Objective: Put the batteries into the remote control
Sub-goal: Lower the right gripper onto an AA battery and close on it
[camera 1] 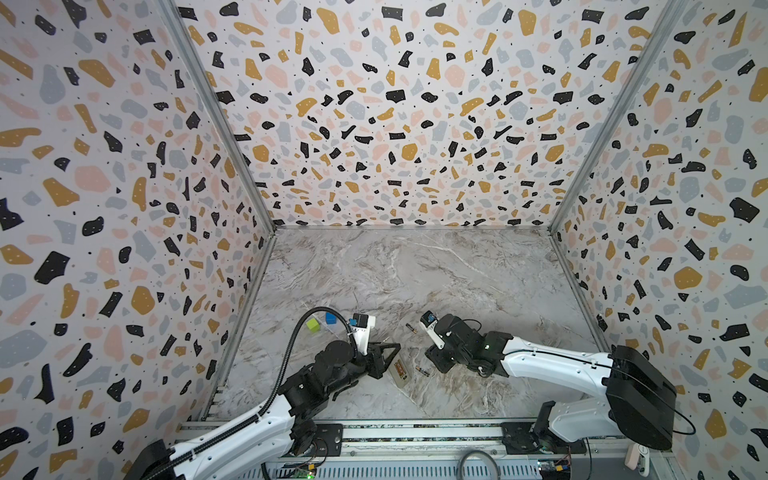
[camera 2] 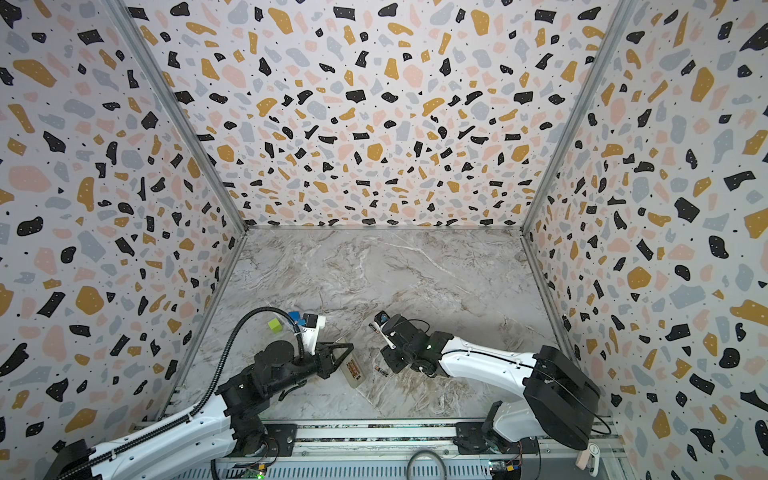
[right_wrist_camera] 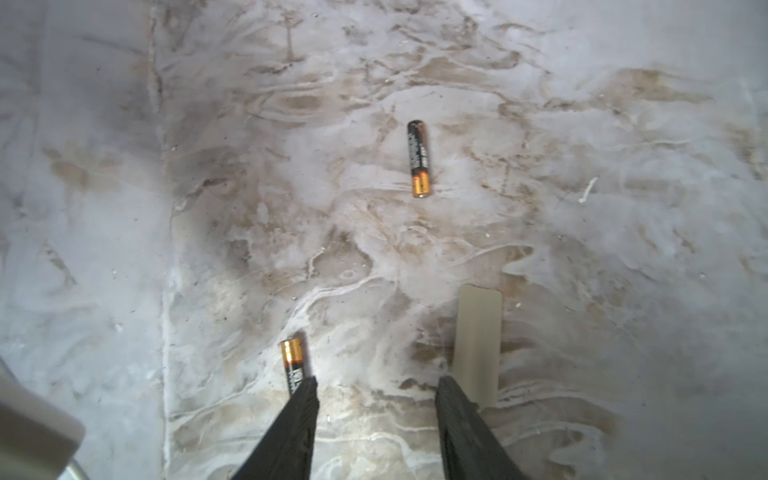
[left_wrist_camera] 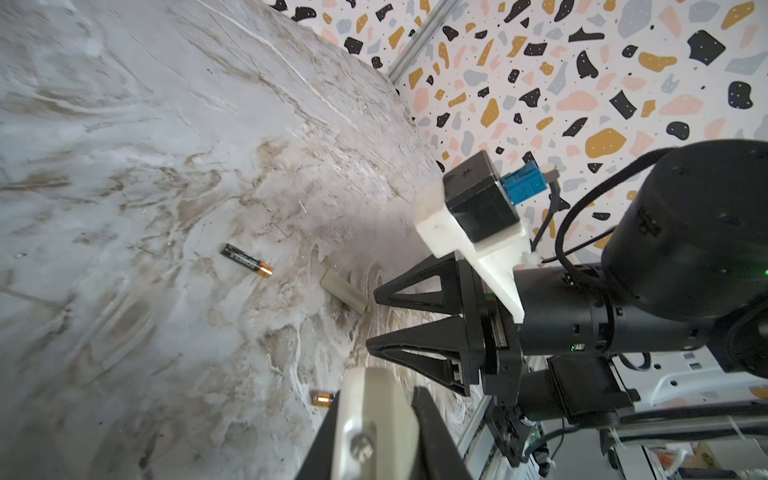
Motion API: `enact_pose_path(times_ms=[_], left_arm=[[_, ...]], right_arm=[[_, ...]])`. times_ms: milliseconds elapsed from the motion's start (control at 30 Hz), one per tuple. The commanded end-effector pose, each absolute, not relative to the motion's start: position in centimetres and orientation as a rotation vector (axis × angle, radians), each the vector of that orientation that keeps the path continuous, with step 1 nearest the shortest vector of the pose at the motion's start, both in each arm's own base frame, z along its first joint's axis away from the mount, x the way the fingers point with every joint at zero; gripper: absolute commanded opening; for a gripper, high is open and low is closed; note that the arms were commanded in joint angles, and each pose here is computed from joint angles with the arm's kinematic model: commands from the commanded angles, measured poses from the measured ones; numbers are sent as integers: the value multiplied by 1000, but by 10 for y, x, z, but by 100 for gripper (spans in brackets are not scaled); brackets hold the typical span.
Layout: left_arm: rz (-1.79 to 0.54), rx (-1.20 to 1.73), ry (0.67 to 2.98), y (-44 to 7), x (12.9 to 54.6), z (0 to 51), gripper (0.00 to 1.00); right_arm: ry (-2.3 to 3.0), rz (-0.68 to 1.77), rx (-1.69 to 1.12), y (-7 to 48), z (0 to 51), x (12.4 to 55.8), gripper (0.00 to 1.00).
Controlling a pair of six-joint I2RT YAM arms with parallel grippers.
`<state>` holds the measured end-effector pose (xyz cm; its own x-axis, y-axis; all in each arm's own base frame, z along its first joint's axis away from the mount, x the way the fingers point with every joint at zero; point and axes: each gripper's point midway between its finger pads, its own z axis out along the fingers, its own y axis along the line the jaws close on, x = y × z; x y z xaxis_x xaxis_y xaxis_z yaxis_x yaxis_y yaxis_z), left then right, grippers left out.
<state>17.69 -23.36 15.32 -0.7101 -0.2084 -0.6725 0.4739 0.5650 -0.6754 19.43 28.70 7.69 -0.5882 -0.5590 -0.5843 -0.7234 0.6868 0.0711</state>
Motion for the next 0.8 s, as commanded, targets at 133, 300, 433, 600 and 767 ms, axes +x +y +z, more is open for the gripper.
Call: enact_pose_path(times_ms=[133, 300, 433, 600, 767], left_arm=[[-1184, 210, 2095, -228, 169, 144, 0], [-1128, 118, 2132, -215, 173, 127, 0], [-1125, 72, 2126, -209, 173, 122, 0], [-1113, 56, 2125, -205, 173, 118, 0], [-1107, 61, 2123, -205, 173, 118, 0]], right_arm=[[2375, 476, -1117, 317, 65, 183, 43], [2386, 440, -1163, 330, 55, 178, 39], [2411, 395, -1191, 334, 45, 177, 38], [2437, 318, -1213, 334, 36, 177, 33], [2436, 290, -1203, 331, 40, 178, 31]])
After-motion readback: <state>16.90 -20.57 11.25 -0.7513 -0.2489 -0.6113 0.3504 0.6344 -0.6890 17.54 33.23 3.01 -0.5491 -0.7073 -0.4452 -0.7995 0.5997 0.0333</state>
